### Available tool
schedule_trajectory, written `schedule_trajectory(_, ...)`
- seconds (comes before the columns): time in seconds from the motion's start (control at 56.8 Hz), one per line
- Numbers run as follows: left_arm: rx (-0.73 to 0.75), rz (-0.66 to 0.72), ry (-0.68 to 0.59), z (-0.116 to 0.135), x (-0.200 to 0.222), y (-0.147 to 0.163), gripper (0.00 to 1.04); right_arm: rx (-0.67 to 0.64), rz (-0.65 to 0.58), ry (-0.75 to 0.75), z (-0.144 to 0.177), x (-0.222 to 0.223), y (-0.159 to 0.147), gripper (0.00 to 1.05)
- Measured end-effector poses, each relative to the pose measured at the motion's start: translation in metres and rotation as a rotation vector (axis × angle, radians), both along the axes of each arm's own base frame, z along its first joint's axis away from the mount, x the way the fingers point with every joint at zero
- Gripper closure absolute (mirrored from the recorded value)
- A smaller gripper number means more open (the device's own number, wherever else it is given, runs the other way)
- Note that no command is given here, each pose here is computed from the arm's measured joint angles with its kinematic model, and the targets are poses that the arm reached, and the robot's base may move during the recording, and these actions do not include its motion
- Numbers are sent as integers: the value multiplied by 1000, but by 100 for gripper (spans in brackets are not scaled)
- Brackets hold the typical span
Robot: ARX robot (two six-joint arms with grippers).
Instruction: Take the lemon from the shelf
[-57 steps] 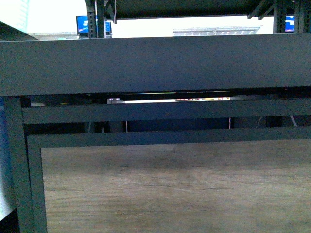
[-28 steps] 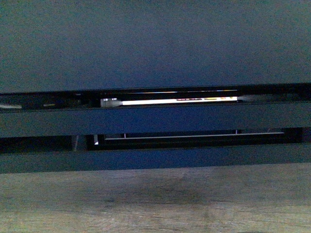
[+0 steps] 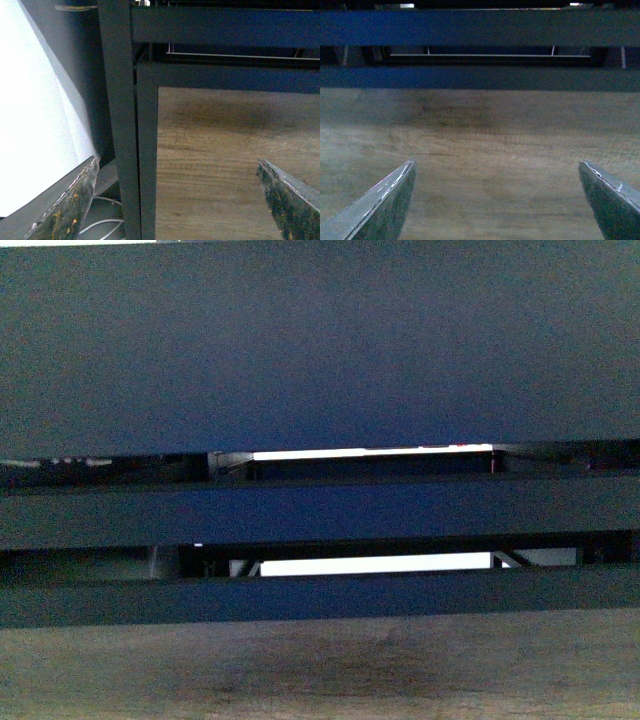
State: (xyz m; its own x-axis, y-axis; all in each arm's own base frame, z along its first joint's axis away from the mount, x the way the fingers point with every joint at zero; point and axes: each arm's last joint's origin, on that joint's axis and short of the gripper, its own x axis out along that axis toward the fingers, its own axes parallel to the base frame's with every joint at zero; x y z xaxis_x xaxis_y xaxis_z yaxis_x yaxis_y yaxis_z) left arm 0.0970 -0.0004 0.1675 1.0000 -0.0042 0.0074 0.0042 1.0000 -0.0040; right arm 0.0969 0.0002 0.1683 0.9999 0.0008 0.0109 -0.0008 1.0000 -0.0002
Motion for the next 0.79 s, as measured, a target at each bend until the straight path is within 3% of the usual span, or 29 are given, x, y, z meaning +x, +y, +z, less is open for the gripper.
schedule_trajectory(0.792, 0, 0, 0, 0, 0, 0, 8, 0, 2, 0, 0, 0, 0, 7)
